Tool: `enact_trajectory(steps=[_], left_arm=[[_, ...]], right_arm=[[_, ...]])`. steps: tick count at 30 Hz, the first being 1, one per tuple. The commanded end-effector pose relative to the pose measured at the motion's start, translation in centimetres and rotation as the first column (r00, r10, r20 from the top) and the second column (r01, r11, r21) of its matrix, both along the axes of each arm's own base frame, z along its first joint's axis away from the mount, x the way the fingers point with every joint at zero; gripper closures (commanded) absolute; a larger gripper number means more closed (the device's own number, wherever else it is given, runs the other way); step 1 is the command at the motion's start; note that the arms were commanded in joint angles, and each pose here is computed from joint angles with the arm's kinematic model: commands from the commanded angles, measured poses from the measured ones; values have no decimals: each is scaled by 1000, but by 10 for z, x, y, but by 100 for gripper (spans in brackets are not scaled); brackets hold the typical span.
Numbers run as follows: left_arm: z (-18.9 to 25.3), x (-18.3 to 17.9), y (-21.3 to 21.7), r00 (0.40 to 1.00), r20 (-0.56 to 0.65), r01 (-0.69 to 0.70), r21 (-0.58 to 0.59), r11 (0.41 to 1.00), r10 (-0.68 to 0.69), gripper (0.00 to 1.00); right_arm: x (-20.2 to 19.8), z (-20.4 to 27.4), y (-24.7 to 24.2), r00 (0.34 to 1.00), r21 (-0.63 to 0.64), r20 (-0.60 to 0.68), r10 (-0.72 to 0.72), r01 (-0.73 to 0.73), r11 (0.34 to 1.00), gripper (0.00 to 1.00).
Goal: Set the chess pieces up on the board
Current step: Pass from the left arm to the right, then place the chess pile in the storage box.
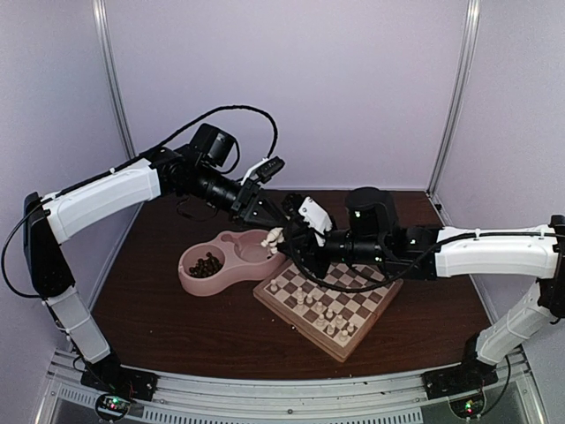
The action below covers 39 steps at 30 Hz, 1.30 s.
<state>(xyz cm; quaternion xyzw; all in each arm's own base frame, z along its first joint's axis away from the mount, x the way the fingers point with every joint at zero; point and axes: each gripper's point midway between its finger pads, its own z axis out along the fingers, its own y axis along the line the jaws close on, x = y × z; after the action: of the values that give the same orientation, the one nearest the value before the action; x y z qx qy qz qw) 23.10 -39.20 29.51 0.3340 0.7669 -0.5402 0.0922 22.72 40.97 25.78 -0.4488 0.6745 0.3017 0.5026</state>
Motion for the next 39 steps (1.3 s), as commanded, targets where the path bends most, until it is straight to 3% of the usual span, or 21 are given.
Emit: enact_trajectory(steps=[1,6,19,25,28,31,39], left_arm=[[-1,-5,-1,1000,-10,17,-4,1000,-17,84],[-2,-3,-2,1000,0,10,1,1000,-10,84],[7,4,-2,999,49,-18,-11,1000,19,84],[-3,26,13,984,133,-127,63,990,118,84],[-27,51,35,953,226,-249,195,949,203,84],[-54,78,58,900,359,-367,323,872,246,84],[-118,127,71,842,499,-462,474,749,203,86]], right_arm=[[1,13,3,1000,23,17,-9,9,1000,84],[2,7,-3,999,15,12,-30,29,999,90],[0,-15,-18,998,-25,-11,-68,67,997,93],[-2,-30,-32,994,-55,-29,-102,101,993,94],[-4,-34,-44,990,-61,-42,-136,133,989,94],[-7,-36,-58,985,-61,-50,-163,160,985,94],[-9,-43,-94,956,-116,-87,-280,270,956,94]])
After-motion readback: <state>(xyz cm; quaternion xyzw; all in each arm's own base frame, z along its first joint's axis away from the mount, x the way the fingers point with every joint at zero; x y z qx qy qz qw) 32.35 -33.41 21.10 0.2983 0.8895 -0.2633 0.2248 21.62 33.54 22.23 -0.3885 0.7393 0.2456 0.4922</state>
